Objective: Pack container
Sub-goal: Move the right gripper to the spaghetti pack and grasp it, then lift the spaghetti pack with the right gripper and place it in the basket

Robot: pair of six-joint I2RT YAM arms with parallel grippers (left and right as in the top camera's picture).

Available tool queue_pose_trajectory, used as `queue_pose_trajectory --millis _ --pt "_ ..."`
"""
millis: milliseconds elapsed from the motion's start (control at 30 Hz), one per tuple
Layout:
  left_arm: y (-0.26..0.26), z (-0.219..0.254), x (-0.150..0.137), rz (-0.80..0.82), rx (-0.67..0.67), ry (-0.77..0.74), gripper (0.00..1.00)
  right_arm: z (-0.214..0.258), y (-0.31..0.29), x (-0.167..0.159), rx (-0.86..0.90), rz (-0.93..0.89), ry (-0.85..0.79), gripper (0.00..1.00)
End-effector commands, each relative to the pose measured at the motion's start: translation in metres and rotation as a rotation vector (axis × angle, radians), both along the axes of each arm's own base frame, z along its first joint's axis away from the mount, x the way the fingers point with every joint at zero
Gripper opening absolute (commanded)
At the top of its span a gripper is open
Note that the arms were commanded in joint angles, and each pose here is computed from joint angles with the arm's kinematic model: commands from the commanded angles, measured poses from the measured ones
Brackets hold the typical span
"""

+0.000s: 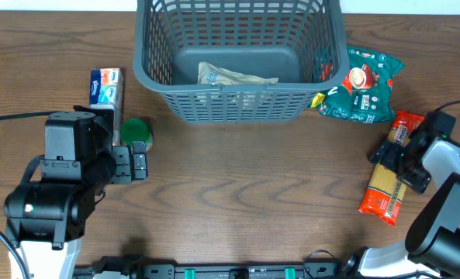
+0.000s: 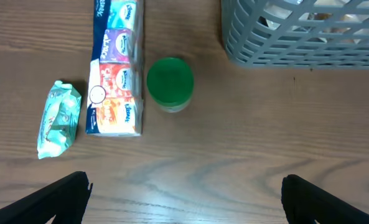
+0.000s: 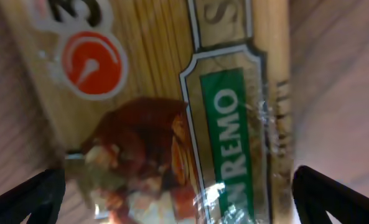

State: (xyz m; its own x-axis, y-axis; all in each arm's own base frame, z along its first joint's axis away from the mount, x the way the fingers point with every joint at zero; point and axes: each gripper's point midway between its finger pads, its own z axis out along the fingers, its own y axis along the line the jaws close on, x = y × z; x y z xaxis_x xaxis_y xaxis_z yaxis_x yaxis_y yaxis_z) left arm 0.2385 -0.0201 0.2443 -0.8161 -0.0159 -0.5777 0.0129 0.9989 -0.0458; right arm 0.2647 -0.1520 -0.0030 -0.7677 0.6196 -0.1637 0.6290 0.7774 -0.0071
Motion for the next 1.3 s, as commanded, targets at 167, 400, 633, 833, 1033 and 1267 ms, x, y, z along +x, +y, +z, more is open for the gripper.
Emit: queue_pose_trajectory --millis 167,400,633,833,1033,1267 --pt "0.000 0.006 0.002 -0.010 0.013 -0.019 0.99 -0.020 0.000 -0.014 -0.014 -0.024 0.012 0.67" --pt "0.000 0.006 0.002 -0.010 0.013 -0.019 0.98 -0.020 0.001 -0.013 -0.006 -0.067 0.003 0.01" --pt "0.000 0.006 0.002 -0.010 0.013 -0.019 0.99 0.009 0.009 0.005 0.073 -0.097 -0.054 0.01" --pt "0.000 0.006 0.002 -0.010 0.013 -0.019 0.99 0.116 -0.014 0.042 -0.024 -0.087 -0.221 0.01" --pt "0.000 0.006 0.002 -0.010 0.013 -0.019 0.99 0.261 -0.004 0.079 -0.114 0.107 -0.472 0.01" --pt "0.000 0.006 0.002 -0.010 0.013 -0.019 0.98 0.376 0.095 0.103 -0.198 0.656 -0.613 0.01"
